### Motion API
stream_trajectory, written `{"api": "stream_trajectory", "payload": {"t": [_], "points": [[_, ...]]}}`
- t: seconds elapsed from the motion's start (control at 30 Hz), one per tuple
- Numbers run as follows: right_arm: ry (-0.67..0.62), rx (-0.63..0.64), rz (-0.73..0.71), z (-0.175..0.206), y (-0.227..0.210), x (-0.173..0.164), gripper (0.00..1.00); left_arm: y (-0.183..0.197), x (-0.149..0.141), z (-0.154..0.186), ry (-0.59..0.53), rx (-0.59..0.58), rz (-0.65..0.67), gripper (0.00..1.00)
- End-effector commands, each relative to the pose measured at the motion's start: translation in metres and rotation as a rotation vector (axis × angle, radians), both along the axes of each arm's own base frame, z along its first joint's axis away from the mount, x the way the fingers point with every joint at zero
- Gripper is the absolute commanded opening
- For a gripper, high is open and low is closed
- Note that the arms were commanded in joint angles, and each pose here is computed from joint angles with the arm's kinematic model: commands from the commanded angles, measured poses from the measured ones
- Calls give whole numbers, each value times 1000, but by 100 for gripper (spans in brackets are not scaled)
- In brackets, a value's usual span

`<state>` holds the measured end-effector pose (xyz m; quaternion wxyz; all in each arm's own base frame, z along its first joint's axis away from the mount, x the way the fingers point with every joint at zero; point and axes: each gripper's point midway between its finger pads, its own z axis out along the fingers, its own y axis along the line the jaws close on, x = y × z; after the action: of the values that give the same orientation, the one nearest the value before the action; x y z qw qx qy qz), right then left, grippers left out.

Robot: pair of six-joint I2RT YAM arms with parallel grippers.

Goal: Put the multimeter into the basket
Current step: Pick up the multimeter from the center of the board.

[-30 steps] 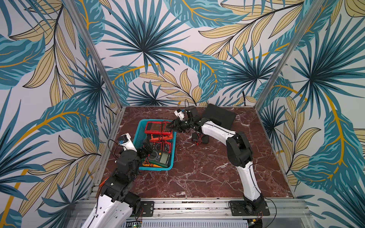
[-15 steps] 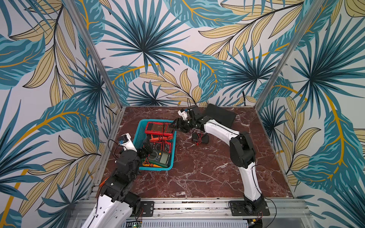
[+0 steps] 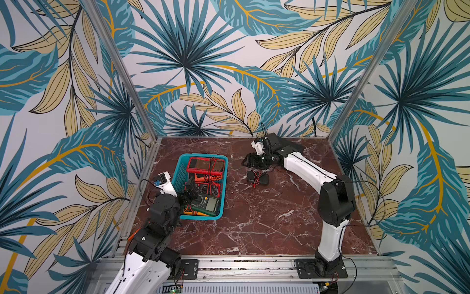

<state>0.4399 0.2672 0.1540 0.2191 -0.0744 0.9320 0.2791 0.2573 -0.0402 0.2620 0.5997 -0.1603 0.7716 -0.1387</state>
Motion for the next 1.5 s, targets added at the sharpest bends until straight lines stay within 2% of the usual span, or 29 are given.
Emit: {"api": "stream_trajectory", "payload": {"t": [0.0,0.17,0.2,0.23,0.37,0.57,1.13,1.3,1.47], "points": [[20,-176,97,-35,-23,-9,76,-3,0,2,-4,8,-24,100],[9,-250,138,-55,-28,11,91,-6,1,1,-3,2,-40,100],[16,-246,154,-60,-26,13,99,-7,1,1,-3,1,-42,100],[18,-242,164,-63,-24,16,99,-7,2,1,-1,2,-44,100],[41,-255,175,-77,-23,25,99,-7,1,0,3,5,-41,100],[103,-239,180,-93,-25,16,99,-6,2,-2,5,6,-37,100],[150,-144,178,-76,-30,-39,100,-9,3,-1,1,-11,-45,100],[153,-203,199,-91,-35,-48,99,-9,2,-1,-1,-15,-47,100],[129,-349,213,-105,-46,-46,99,-8,1,0,-4,-17,-43,100]]}}
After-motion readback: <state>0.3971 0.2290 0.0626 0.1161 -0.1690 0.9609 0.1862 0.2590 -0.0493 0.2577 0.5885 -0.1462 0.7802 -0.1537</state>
